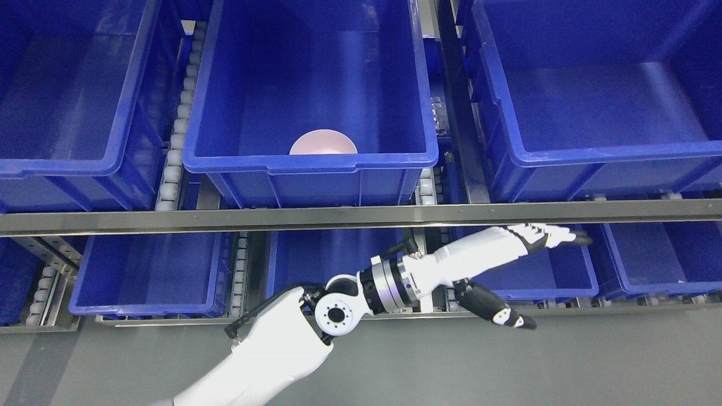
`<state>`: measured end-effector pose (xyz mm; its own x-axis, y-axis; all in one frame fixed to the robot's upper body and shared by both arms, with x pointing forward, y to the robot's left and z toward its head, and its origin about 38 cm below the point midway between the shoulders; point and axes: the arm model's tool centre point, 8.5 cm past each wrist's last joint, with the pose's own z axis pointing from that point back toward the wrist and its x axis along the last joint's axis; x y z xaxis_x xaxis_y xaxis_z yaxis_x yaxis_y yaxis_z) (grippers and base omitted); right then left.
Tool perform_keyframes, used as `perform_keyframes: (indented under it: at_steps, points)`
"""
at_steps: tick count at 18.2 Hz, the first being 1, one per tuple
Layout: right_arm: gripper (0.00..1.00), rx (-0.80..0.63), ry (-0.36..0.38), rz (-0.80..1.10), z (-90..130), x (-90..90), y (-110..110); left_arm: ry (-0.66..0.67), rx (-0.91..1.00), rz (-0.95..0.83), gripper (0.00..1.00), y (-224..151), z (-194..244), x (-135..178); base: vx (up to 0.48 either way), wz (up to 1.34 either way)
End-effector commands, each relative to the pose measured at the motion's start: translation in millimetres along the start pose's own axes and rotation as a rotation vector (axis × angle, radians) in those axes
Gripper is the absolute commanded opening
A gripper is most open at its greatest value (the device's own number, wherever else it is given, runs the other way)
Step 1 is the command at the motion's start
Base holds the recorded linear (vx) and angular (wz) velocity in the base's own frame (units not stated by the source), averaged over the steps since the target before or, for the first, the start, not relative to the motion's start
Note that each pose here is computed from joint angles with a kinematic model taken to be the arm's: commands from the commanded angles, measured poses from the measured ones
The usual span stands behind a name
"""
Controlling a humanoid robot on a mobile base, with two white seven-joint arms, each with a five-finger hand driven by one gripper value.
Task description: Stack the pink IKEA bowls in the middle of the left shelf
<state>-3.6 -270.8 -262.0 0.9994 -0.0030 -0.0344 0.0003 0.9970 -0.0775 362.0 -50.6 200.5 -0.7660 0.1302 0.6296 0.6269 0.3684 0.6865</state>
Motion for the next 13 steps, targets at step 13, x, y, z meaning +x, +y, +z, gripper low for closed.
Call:
perform_keyframes:
  at_steps: [13]
  points:
    - [1.00, -0.021, -0.006, -0.011, -0.6, -7.1, -11.7, 0.284, 0.750, 0.177, 1.00, -44.9, 237.5, -7.5, 0.000, 0.00]
